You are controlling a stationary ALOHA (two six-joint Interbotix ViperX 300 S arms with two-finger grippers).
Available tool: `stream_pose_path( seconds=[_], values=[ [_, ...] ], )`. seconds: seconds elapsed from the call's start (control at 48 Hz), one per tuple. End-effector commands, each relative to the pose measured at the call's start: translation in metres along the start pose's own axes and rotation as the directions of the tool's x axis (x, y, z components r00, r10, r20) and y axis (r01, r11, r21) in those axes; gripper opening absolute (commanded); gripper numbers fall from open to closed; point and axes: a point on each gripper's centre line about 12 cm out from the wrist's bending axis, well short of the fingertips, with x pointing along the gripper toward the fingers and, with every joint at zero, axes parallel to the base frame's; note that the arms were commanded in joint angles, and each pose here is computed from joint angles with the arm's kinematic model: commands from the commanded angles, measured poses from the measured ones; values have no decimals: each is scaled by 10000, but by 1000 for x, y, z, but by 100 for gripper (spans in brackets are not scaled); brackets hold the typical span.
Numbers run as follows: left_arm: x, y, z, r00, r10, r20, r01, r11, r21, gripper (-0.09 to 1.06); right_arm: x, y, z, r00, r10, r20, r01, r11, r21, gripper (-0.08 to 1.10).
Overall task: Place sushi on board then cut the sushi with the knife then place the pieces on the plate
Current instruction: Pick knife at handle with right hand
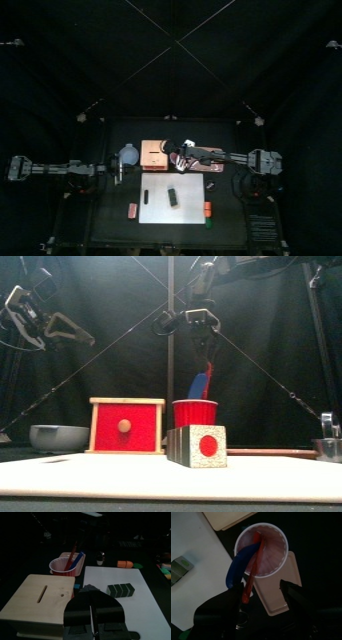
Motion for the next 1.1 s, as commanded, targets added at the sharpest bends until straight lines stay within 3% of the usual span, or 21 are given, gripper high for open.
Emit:
stream_pose_path(
  seconds=[0.021,0.146,0.667,1.104],
  values=[
    [2,1,6,9998,32,184,-33,10000,12,-3,-16,-6,5,9987,348,383,-349,9994,12,81],
    [1,1,5,9999,32,138,-32,10000,11,-3,-9,0,10,9969,767,155,-767,9971,-31,81],
    [1,2,4,9999,92,106,-92,10000,3,-3,6,-11,23,9929,550,-1053,-595,9974,-397,81],
    [1,2,4,9999,102,106,-102,9999,15,-3,17,-13,24,9853,967,-1408,-990,9950,-98,80]
  ],
)
